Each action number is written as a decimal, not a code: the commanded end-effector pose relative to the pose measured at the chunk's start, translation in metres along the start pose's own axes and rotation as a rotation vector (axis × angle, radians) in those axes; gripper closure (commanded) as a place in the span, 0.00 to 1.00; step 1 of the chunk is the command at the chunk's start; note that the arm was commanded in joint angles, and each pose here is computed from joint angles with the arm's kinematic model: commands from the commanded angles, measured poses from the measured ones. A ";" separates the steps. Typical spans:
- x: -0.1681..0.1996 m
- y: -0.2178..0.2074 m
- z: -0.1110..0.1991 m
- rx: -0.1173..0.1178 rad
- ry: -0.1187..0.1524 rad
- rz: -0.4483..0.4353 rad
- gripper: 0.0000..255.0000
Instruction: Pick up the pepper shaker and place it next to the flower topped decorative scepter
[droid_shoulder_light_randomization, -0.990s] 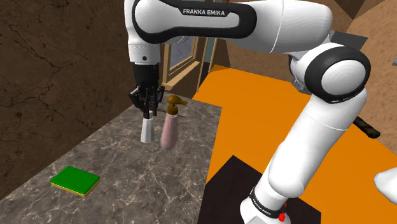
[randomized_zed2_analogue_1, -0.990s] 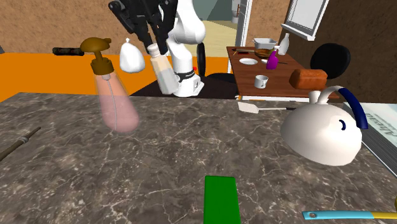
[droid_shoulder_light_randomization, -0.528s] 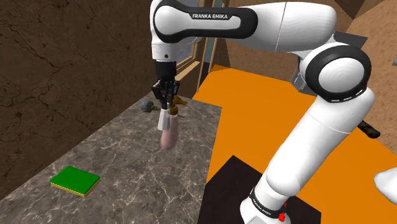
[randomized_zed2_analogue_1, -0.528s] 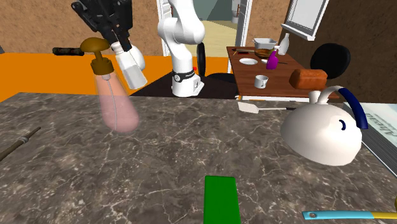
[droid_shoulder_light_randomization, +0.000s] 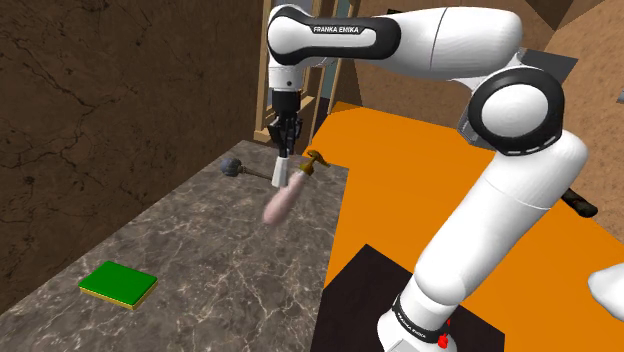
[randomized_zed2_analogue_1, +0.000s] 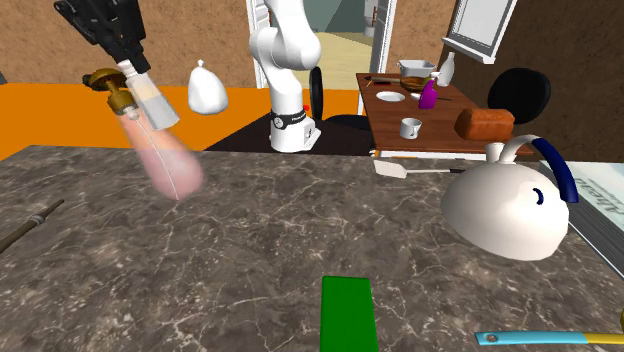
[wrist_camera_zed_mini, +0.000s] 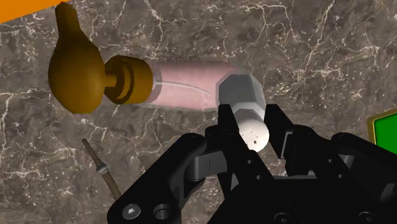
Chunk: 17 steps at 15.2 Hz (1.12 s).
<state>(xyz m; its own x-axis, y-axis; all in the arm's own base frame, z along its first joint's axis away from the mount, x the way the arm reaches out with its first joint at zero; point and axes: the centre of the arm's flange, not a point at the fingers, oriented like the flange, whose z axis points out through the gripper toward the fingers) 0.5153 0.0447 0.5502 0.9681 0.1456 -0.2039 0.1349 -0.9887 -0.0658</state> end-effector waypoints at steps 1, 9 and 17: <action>-0.001 0.025 -0.001 0.000 0.000 -0.001 1.00; 0.005 0.096 0.009 0.000 0.000 -0.001 1.00; 0.013 0.099 0.050 0.000 0.000 -0.001 1.00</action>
<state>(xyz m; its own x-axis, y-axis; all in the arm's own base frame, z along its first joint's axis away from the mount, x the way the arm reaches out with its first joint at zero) 0.5314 -0.0495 0.4960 0.9678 0.1470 -0.2041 0.1362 -0.9885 -0.0661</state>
